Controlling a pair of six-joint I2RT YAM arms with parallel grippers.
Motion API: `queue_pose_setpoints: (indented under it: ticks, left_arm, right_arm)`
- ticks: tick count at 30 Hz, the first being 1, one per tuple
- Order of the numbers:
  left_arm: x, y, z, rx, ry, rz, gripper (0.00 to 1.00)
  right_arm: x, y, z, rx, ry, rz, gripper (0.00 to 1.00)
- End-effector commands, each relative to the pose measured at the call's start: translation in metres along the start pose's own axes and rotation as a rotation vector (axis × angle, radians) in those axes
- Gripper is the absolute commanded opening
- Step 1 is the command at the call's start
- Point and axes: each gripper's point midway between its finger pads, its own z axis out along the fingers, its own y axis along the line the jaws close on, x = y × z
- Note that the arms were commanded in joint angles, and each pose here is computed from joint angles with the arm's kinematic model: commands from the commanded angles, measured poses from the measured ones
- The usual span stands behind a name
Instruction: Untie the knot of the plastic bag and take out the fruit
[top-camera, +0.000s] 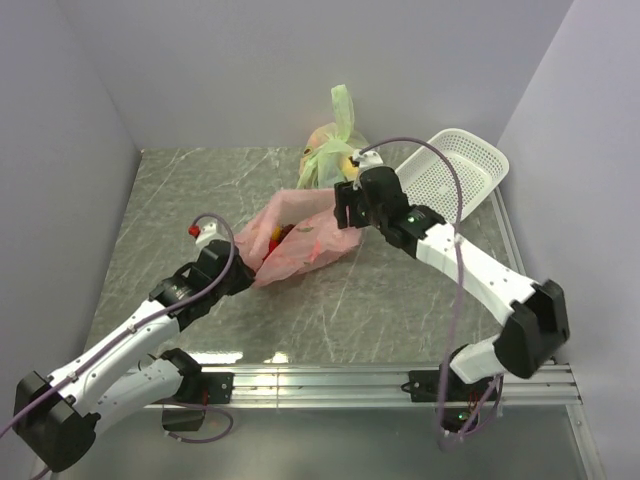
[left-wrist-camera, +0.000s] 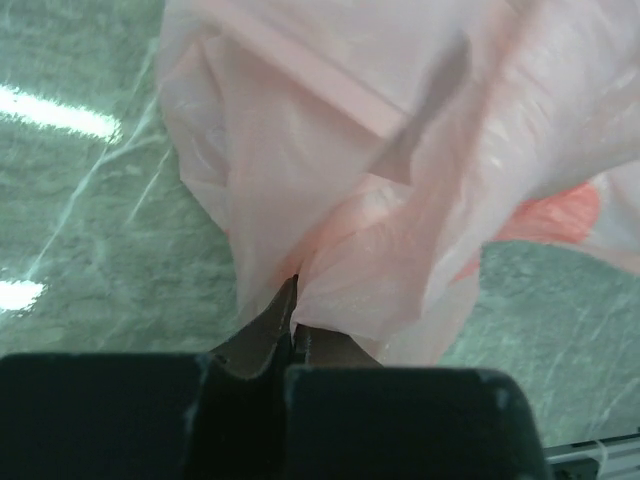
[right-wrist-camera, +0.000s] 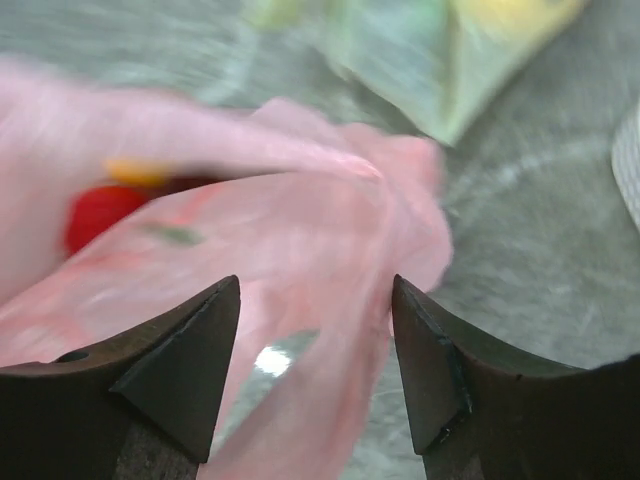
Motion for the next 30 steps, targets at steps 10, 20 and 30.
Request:
queue_pose_setpoints:
  ticks: [10, 20, 30]
  left_arm:
    - [-0.021, -0.03, -0.012, 0.094, -0.039, -0.052, 0.01]
    - [-0.017, -0.021, -0.013, 0.093, -0.055, -0.085, 0.01]
    - [0.0, -0.001, -0.007, 0.058, -0.039, -0.128, 0.01]
  right_arm:
    - [-0.035, 0.081, -0.077, -0.084, -0.259, 0.038, 0.68]
    - [-0.035, 0.116, -0.051, -0.178, -0.217, 0.134, 0.7]
    - [0.056, 0.071, 0.057, 0.018, -0.032, 0.207, 0.66]
